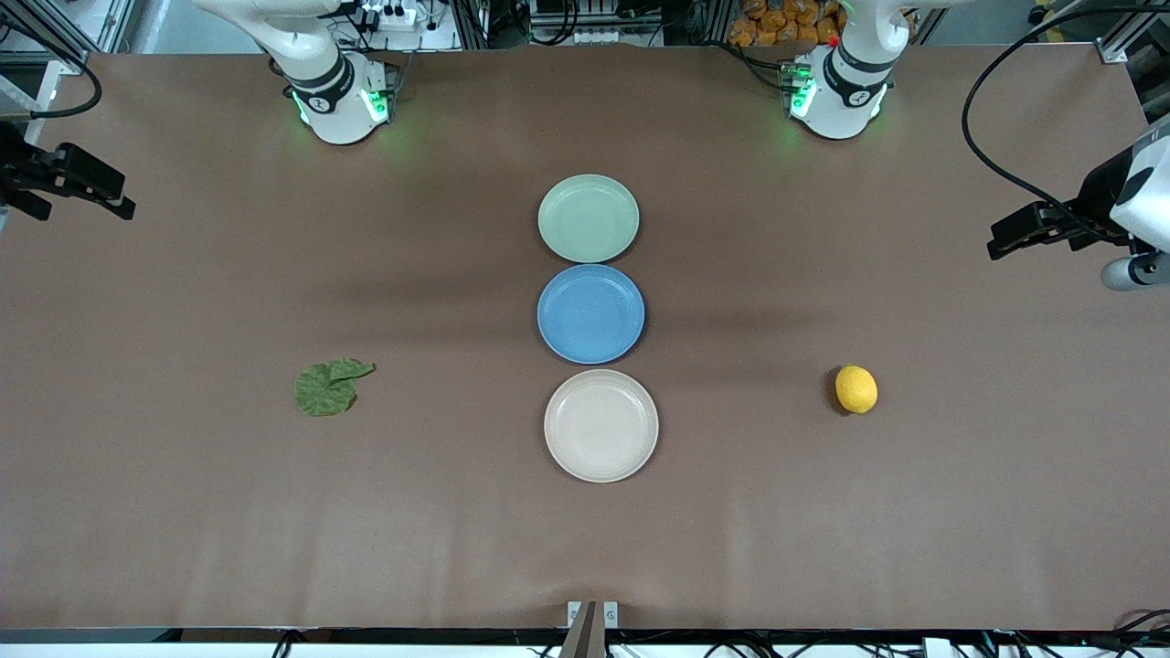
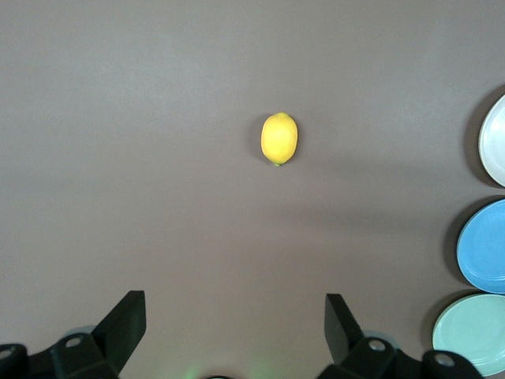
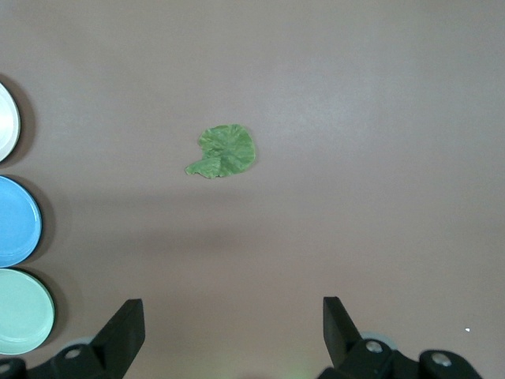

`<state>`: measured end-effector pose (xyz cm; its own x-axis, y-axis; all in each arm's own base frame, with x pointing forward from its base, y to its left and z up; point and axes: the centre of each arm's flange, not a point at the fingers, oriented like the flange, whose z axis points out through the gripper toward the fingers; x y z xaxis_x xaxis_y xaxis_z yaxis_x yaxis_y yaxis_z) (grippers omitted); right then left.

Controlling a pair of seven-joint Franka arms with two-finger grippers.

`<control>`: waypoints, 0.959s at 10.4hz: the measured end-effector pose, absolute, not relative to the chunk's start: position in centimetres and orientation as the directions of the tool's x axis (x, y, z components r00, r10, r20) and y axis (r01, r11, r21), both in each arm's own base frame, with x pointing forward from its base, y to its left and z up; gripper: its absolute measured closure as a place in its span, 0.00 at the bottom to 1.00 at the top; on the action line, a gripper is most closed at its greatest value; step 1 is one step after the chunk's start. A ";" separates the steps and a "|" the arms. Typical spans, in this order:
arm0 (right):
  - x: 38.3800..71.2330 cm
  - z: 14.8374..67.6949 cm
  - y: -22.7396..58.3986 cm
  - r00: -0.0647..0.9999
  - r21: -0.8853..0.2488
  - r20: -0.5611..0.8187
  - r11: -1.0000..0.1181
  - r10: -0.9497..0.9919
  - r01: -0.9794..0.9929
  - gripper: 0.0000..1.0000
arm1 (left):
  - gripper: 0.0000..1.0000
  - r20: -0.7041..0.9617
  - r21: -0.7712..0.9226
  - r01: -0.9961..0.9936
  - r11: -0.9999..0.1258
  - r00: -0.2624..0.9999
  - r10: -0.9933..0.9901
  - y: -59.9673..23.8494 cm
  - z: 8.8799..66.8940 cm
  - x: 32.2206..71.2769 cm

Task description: Place lemon and lettuce in plates

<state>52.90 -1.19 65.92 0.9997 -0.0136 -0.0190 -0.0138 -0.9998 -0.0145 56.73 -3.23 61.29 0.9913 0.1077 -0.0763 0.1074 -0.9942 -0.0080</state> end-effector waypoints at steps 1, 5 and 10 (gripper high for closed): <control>52.9 65.9 -1.2 1.000 -0.014 -0.019 -1.000 -0.014 -0.014 0.00 | 0.00 -0.076 -0.008 0.107 -0.994 0.991 0.108 -3.2 61.3 56.7; 52.8 65.9 -1.2 1.000 -0.015 -0.024 -1.000 -0.014 -0.014 0.00 | 0.00 -0.070 -0.007 0.107 -0.994 0.992 0.108 -3.2 61.2 56.9; 52.8 65.9 -1.2 1.000 -0.015 -0.024 -1.000 -0.014 -0.015 0.00 | 0.00 -0.071 -0.007 0.107 -0.994 0.992 0.107 -3.3 61.1 56.9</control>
